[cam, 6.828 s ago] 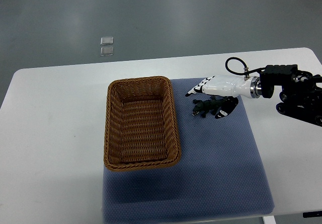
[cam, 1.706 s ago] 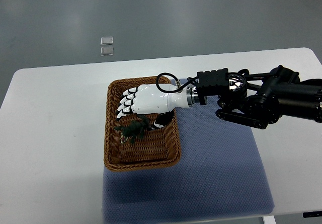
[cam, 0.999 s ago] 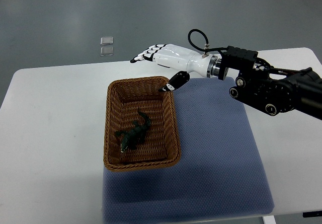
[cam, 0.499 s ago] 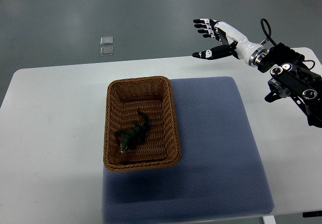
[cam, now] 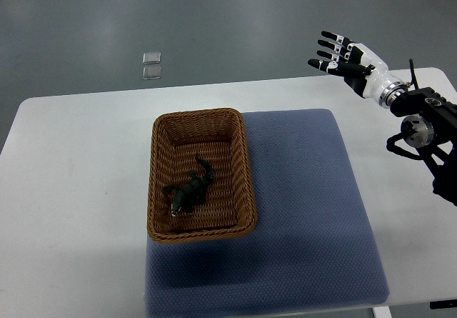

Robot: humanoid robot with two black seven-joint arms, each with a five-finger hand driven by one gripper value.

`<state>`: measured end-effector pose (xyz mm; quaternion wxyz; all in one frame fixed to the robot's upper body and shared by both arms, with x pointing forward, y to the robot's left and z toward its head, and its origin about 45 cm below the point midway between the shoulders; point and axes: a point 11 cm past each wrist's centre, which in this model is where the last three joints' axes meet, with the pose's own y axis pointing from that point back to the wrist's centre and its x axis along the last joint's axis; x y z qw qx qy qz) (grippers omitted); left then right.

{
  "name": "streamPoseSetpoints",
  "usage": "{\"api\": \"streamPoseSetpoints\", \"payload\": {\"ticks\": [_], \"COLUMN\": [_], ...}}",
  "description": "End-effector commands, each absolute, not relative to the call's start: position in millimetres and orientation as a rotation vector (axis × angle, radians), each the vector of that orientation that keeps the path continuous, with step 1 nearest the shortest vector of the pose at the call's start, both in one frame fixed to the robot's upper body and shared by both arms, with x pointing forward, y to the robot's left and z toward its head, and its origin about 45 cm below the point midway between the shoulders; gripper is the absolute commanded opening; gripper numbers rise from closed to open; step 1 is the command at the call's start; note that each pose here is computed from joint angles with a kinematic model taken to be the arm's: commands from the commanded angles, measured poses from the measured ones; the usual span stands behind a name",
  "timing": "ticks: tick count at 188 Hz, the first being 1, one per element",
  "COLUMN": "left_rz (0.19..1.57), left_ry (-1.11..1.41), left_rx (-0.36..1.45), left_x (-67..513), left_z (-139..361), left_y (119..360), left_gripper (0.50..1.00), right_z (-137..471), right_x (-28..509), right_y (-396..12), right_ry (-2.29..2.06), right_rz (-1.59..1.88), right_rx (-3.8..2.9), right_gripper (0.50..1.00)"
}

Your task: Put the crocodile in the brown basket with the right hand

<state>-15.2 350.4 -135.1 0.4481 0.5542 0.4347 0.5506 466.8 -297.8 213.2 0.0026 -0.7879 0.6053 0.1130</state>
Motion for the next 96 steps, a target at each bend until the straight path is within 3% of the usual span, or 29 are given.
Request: {"api": "streamPoseSetpoints", "payload": {"ticks": [1,28,35,96], "left_rz": [1.362,1.363,1.361,1.363], "left_ry": [1.077,1.076,1.076,1.076], "left_rx": [1.371,1.372,1.371,1.372], "left_x": [-15.1,-15.2,-15.2,-15.2], "left_z": [-135.1,-135.0,-135.1,-135.0], "left_y": [350.1,350.6,350.1,350.6], "left_gripper": [1.000,1.000,1.000,1.000], "right_z": [205.4,192.2,189.0,176.1], "right_x": [462.9,456.7,455.4,447.7], "right_y": [-302.3,-298.8,-295.3,-295.9], "right_ry": [1.898,1.899,1.896,1.907], "right_rz": [0.438,0.494,0.502,0.546], "right_rx": [-2.412,-2.384,-2.376,-2.358], "right_gripper": [0.895,0.897,0.928,0.928]}}
